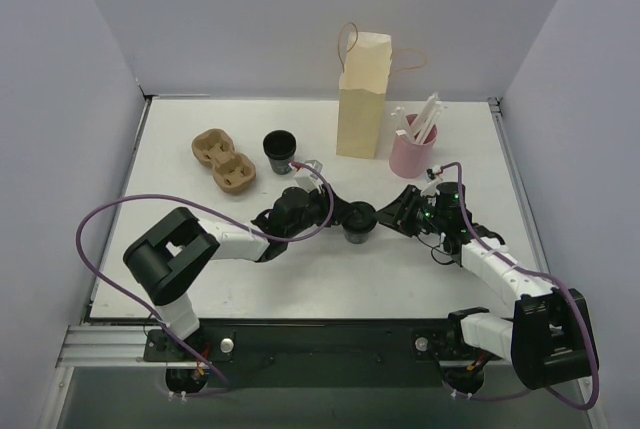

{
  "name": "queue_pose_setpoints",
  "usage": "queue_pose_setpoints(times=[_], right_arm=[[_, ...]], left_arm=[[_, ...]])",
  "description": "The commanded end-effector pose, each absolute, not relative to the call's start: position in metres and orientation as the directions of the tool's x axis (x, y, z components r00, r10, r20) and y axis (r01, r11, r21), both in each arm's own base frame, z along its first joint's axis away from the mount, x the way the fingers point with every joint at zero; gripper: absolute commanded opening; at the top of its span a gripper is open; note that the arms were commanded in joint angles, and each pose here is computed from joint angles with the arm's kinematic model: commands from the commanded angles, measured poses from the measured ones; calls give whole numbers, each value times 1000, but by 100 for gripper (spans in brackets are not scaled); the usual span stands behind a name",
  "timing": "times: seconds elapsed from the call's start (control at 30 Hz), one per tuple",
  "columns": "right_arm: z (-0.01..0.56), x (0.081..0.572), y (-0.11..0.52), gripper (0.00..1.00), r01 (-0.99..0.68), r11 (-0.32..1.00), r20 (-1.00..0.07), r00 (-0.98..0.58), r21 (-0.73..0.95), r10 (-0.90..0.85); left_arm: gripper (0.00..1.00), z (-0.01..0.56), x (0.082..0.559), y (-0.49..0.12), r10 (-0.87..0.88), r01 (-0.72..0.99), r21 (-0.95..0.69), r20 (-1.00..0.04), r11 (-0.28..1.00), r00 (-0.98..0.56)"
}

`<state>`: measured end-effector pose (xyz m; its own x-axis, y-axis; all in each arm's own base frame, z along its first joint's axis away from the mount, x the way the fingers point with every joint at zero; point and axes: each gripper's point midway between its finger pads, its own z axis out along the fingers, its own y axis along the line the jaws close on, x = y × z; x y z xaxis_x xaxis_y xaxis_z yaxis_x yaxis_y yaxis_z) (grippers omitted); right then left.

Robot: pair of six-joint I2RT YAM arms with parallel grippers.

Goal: Pack the takeout coffee

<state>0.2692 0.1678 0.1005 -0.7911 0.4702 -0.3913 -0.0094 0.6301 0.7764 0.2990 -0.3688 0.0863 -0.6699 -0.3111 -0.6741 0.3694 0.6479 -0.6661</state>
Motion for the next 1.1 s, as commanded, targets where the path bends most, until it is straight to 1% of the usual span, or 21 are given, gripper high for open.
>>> queue_pose_setpoints(times=[0.0, 0.27, 0.47, 0.63, 0.9, 1.0, 1.07], right_arm=[[113, 277, 161, 38, -31, 652, -444, -756, 757, 480], [110, 278, 161, 37, -25, 655, -438, -763, 755, 476], [103, 281, 164, 31, -20, 637, -424, -762, 770, 489], [92, 280, 167, 29, 8, 605, -382, -769, 796, 513], [59, 268, 169, 17, 89, 543, -288, -770, 835, 570], [51, 260, 168, 15, 107, 519, -263, -765, 848, 588], [40, 251, 164, 14, 132, 530, -256, -763, 838, 594]], left_arm=[[44, -100, 189, -230, 146, 216, -179, -338, 960, -930], [44, -102, 187, -229, 144, 213, -181, -333, 960, -932], [44, -104, 187, -231, 146, 214, -181, -332, 960, -932], [44, -104, 187, -232, 144, 214, -184, -332, 960, -932], [44, -109, 183, -231, 145, 211, -178, -322, 961, -935], [44, -110, 181, -229, 143, 207, -175, -318, 963, -937], [44, -110, 180, -228, 139, 201, -171, -318, 965, -938]])
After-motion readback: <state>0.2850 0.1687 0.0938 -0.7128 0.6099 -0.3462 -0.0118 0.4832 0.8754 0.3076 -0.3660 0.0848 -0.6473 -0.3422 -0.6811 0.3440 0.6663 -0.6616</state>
